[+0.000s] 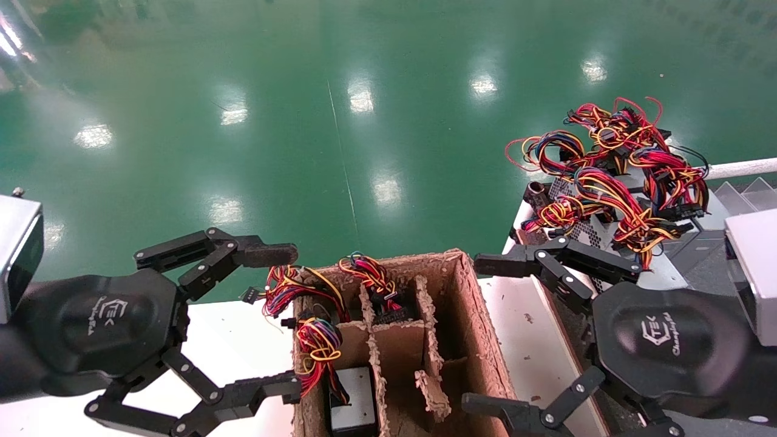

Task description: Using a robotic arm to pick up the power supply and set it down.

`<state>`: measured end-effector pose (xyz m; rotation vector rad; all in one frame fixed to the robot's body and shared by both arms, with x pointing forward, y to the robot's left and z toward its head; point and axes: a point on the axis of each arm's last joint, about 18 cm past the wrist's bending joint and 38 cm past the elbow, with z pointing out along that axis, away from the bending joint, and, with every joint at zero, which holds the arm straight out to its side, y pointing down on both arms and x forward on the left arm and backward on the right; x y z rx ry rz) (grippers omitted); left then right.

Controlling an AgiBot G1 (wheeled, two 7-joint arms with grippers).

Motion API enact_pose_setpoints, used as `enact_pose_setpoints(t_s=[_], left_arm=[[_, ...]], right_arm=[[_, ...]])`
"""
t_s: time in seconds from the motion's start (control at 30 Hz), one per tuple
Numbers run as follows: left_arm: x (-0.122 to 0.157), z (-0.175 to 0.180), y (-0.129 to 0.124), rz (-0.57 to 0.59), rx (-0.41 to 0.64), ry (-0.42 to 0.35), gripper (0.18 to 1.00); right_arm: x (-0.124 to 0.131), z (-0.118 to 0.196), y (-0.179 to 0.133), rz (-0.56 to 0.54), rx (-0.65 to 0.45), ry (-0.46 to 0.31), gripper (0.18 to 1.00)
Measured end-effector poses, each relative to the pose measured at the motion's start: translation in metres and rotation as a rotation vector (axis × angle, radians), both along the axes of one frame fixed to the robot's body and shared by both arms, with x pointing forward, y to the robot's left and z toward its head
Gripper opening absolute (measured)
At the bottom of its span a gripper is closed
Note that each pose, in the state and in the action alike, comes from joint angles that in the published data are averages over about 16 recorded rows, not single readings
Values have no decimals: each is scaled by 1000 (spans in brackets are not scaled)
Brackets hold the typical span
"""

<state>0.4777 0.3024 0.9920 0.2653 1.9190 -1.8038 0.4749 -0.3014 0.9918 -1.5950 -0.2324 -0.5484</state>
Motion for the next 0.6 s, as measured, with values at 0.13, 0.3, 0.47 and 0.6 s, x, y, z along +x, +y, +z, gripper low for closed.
enact_pose_setpoints(t_s=[0.13, 0.3, 0.47, 0.6], left_arm=[[0, 0, 0, 0, 0, 0, 1001], [0, 0, 0, 0, 0, 0, 1001], [0, 0, 0, 0, 0, 0, 1001], [0, 0, 0, 0, 0, 0, 1001]], right_arm=[[0, 0, 0, -1, 0, 0, 1001], [0, 0, 0, -2, 0, -1, 1001], [0, 0, -1, -3, 1, -1, 1001], [0, 0, -1, -4, 1, -1, 1001]])
